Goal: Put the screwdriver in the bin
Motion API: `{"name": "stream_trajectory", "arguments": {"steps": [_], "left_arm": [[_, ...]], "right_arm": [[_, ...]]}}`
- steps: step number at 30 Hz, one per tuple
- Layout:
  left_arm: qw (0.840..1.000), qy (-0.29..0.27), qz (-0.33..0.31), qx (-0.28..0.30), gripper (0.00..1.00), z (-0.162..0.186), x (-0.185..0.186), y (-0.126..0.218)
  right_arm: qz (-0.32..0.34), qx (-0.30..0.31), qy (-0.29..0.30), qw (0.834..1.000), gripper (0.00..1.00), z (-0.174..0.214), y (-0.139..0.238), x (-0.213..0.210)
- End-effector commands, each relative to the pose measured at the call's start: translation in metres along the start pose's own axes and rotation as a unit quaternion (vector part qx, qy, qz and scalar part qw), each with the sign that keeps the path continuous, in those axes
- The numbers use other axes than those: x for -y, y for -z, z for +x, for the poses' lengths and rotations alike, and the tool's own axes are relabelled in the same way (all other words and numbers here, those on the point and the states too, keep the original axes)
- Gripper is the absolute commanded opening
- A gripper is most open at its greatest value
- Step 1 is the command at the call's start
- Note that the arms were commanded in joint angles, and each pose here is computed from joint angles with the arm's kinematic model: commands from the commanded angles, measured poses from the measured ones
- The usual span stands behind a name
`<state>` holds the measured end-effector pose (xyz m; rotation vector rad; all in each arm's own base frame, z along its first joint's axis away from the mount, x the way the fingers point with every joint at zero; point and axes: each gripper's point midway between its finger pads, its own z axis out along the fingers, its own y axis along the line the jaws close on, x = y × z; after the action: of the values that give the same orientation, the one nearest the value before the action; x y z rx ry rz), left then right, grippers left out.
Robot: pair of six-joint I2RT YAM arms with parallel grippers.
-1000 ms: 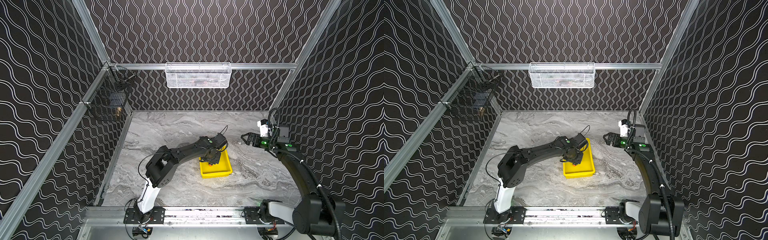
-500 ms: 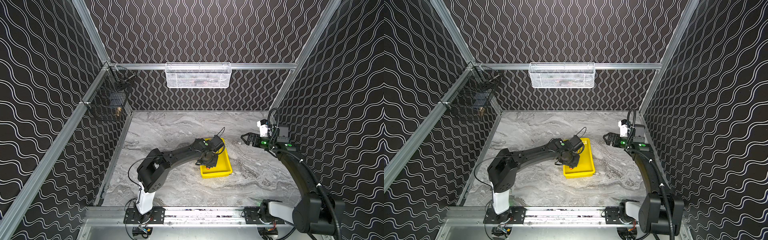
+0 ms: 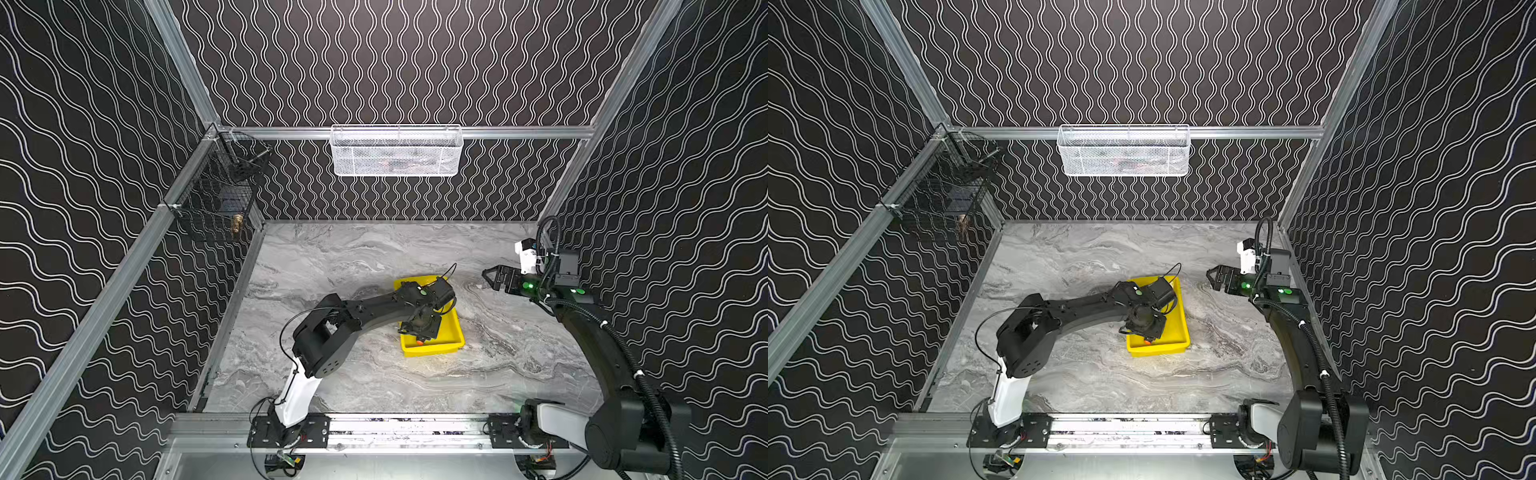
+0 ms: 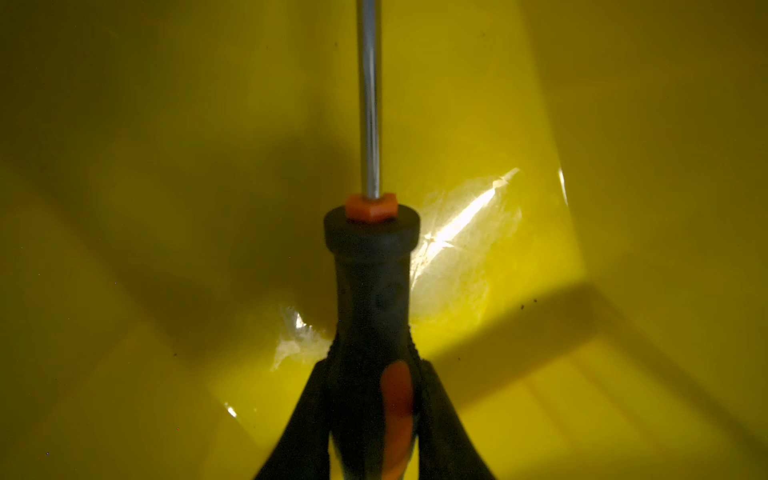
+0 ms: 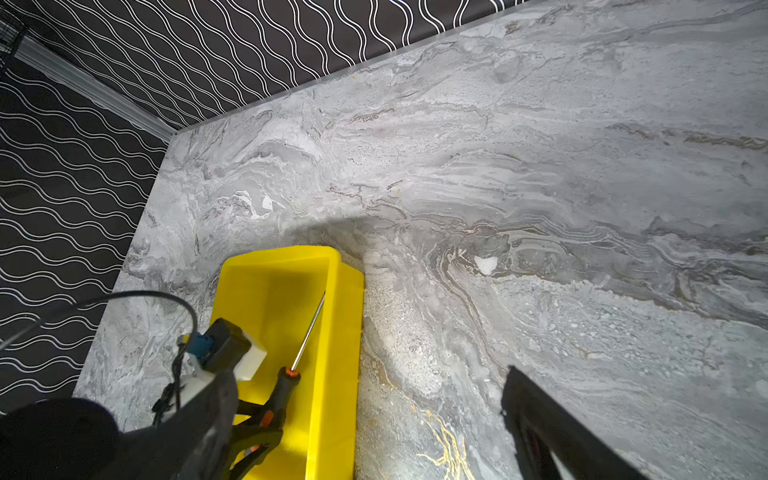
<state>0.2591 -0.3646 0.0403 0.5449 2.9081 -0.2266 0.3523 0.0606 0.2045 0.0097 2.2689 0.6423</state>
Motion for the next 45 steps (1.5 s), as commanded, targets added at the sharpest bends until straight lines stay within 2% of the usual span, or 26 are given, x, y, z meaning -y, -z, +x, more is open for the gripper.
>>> {"name": "stream_trajectory", "arguments": {"steps": [1, 10, 18, 20, 22, 31, 36, 39, 45], "left_arm": [[1.0, -0.009, -0.003, 0.009, 0.3, -0.006, 0.0, 0.002], [1.0, -0.009, -0.01, 0.004, 0.39, -0.006, 0.0, -0.002], [1.0, -0.006, -0.011, 0.015, 0.53, -0.01, 0.0, 0.007], [1.0, -0.005, -0.012, 0.022, 0.53, -0.014, -0.001, 0.014], [0.999, -0.004, -0.011, 0.038, 0.55, -0.019, -0.001, 0.026], [0.995, -0.014, 0.004, 0.1, 0.8, -0.04, 0.003, 0.08], [0.988, -0.027, 0.046, 0.147, 0.93, -0.055, 0.003, 0.117], [0.981, -0.032, 0.029, 0.19, 0.98, -0.068, -0.017, 0.148], [0.953, -0.029, 0.002, 0.303, 0.99, -0.09, -0.077, 0.211]], "right_arm": [[0.0, 0.0, 0.008, 1.0, 0.99, 0.001, 0.0, 0.0], [-0.002, -0.004, 0.007, 1.0, 0.99, 0.002, -0.003, 0.001], [0.0, -0.003, 0.007, 1.0, 0.99, 0.001, -0.001, 0.001], [-0.001, -0.002, 0.009, 1.0, 0.99, 0.001, 0.0, 0.0], [-0.001, 0.0, 0.008, 1.0, 0.99, 0.0, 0.002, -0.001], [-0.012, 0.008, 0.007, 1.0, 0.99, -0.006, 0.005, -0.007], [-0.013, 0.02, 0.013, 1.0, 0.99, -0.016, 0.011, -0.012], [-0.006, 0.027, 0.008, 1.0, 0.99, -0.02, 0.013, -0.011], [0.015, 0.108, 0.018, 0.994, 0.99, -0.064, 0.036, -0.019]]}}
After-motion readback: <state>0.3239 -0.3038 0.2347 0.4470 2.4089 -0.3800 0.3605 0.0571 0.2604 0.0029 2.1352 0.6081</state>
